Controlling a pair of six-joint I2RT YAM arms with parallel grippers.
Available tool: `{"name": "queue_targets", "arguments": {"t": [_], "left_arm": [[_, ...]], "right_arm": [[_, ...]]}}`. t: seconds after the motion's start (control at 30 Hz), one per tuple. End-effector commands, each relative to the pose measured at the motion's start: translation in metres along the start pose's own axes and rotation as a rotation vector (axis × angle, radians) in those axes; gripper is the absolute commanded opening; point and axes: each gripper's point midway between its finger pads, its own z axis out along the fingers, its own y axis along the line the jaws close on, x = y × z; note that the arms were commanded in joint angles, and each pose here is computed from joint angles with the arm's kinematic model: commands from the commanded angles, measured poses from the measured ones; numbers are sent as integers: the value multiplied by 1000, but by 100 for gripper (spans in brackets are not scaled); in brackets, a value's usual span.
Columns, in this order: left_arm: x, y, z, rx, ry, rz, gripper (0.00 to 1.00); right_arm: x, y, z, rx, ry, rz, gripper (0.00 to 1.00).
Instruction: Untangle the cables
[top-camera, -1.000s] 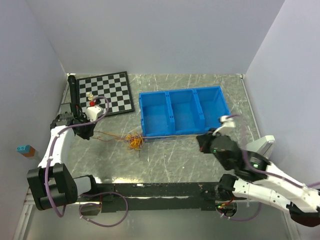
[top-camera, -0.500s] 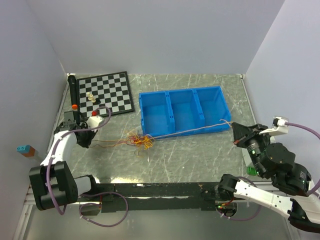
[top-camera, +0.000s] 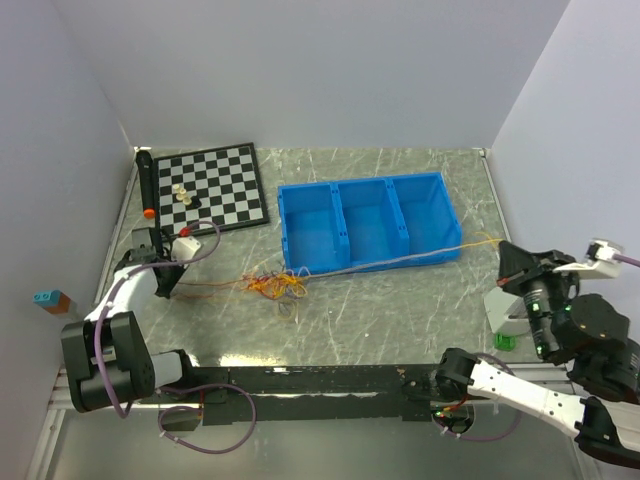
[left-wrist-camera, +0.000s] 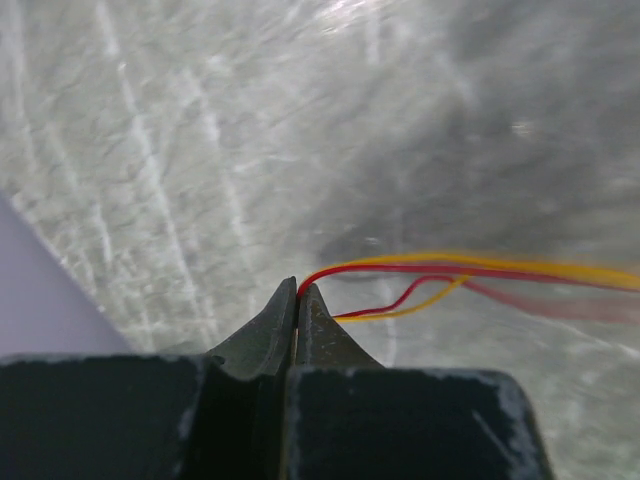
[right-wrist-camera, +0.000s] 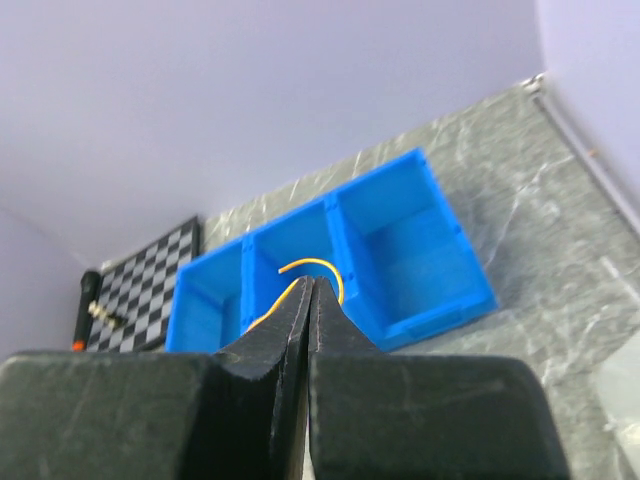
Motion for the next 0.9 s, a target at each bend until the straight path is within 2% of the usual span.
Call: {"name": "queue_targets", "arguments": {"t": [0.0,0.43,0.57,0.7,0.87], "left_arm": [[11,28,4,-145,63,0,1],[36,31,22,-203,143,44,1],[35,33,24,-204,143,28,1],[31,28,21,-169,125,25,1],[-15,6,-11,25,-46,-46,2]], "right_arm": [[-54,-30,-11,95,-149,36,0],[-149,-72,-41,179,-393,22,0],[-142,-70,-37,203,-367,-23,0],[-147,-76,-41,189,-387,3,0],[-99,-38,-19,94,-250,-42,0]]}}
